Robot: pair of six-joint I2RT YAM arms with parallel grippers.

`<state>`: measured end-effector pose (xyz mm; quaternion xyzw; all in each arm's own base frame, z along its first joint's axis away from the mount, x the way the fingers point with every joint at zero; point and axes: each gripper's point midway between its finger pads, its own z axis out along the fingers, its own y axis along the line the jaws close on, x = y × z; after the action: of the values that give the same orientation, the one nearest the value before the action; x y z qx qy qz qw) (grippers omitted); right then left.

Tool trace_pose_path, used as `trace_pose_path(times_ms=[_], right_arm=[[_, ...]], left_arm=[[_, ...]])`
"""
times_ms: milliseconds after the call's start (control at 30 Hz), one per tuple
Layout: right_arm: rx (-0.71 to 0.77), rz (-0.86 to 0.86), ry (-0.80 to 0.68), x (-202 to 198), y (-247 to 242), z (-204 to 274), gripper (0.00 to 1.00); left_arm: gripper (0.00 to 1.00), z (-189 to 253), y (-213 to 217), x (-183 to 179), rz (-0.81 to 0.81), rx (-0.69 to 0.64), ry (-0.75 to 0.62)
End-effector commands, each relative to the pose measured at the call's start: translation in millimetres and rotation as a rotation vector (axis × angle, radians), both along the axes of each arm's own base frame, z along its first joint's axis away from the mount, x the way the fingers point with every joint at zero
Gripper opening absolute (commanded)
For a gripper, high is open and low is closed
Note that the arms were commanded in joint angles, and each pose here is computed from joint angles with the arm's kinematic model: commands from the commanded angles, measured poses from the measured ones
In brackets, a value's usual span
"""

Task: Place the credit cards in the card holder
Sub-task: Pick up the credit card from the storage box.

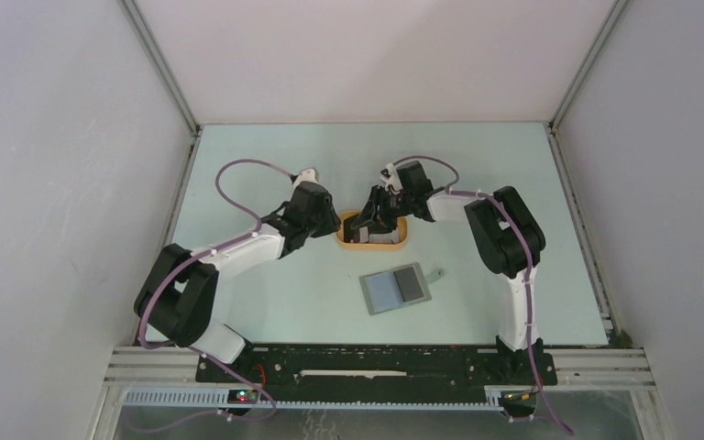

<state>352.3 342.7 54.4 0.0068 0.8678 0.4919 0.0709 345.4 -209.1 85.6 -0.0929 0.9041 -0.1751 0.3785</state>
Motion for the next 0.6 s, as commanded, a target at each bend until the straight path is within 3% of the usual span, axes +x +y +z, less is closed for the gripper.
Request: trace_pose_path(times_ms=[0,567], right_arm=[[0.008,-0.018,-0.045,5.4,-3.5,19.2,0.49],[-0.003,-0.051,-0.076,9.9,-29.2,23.9,0.42]], left_arm=[[0.41,12.7,4.0,-0.4,0.008,-0.03,-0.042],[0.41,19.4,8.7,-7.3,0.005,-0.05,-0.065]])
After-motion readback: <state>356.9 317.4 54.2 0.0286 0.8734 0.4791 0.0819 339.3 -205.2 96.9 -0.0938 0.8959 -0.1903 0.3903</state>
